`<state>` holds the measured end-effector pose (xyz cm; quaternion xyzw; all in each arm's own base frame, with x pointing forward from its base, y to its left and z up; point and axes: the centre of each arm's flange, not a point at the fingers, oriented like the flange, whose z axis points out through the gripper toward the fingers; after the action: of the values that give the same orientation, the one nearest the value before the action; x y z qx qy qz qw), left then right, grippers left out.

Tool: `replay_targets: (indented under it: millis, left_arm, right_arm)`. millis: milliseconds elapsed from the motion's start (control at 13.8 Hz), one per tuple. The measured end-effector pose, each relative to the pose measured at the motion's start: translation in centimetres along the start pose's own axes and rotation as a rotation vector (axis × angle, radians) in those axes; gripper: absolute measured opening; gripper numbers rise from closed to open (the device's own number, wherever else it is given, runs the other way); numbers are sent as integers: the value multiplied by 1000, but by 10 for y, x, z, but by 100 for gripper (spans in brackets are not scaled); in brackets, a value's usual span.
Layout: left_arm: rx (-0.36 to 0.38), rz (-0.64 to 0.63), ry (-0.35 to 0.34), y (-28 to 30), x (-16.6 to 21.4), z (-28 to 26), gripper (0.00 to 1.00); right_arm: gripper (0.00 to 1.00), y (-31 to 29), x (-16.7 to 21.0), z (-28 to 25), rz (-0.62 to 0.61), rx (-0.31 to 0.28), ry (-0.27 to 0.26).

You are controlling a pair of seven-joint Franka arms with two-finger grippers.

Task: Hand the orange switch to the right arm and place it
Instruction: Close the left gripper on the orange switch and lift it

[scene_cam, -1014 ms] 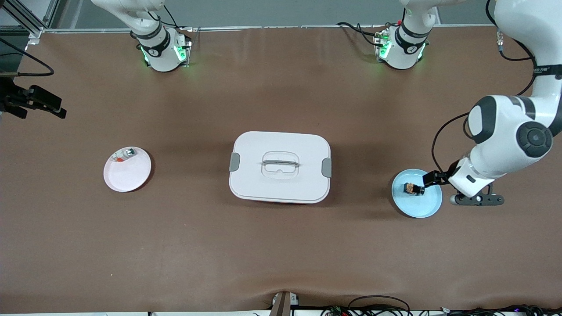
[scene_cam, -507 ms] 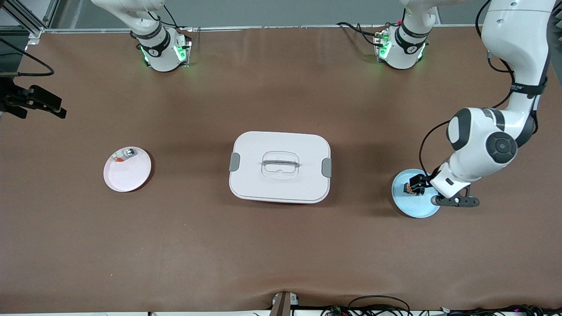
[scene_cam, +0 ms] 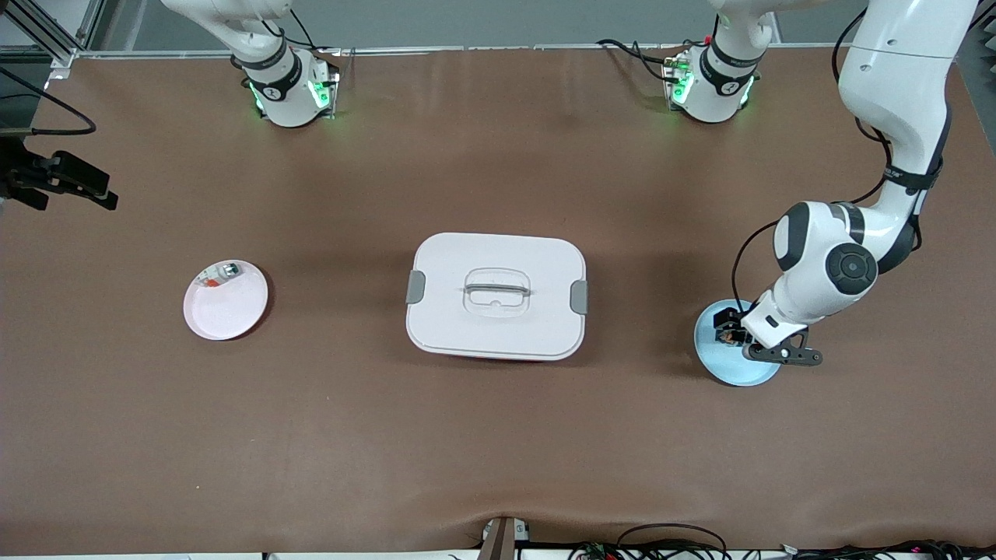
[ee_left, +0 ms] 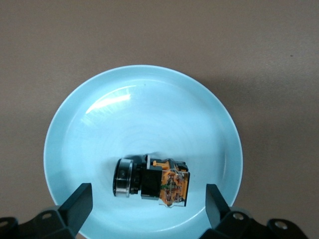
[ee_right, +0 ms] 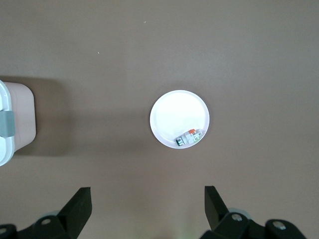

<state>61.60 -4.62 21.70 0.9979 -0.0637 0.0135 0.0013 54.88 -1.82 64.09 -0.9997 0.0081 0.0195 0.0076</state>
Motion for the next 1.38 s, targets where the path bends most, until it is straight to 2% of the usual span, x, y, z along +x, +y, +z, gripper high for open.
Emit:
replay_targets:
  millis: [652, 797, 870, 942, 1377]
  left_arm:
    - [11, 43, -14, 3, -4, 34, 100]
    - [20, 58, -15, 4, -5, 36, 93]
    - [22, 61, -16, 4, -5, 37, 85]
    - [23, 64, -16, 4, -5, 37, 73]
    - [24, 55, 7, 5, 2, 27, 72]
  right_arm:
    - [100, 0, 0, 0, 0, 0, 0]
    - [100, 0, 0, 0, -1, 0, 0]
    - [100, 0, 0, 0, -1, 0, 0]
    - [100, -1, 0, 0, -1, 0, 0]
    - [100, -3, 0, 0, -9, -18, -1]
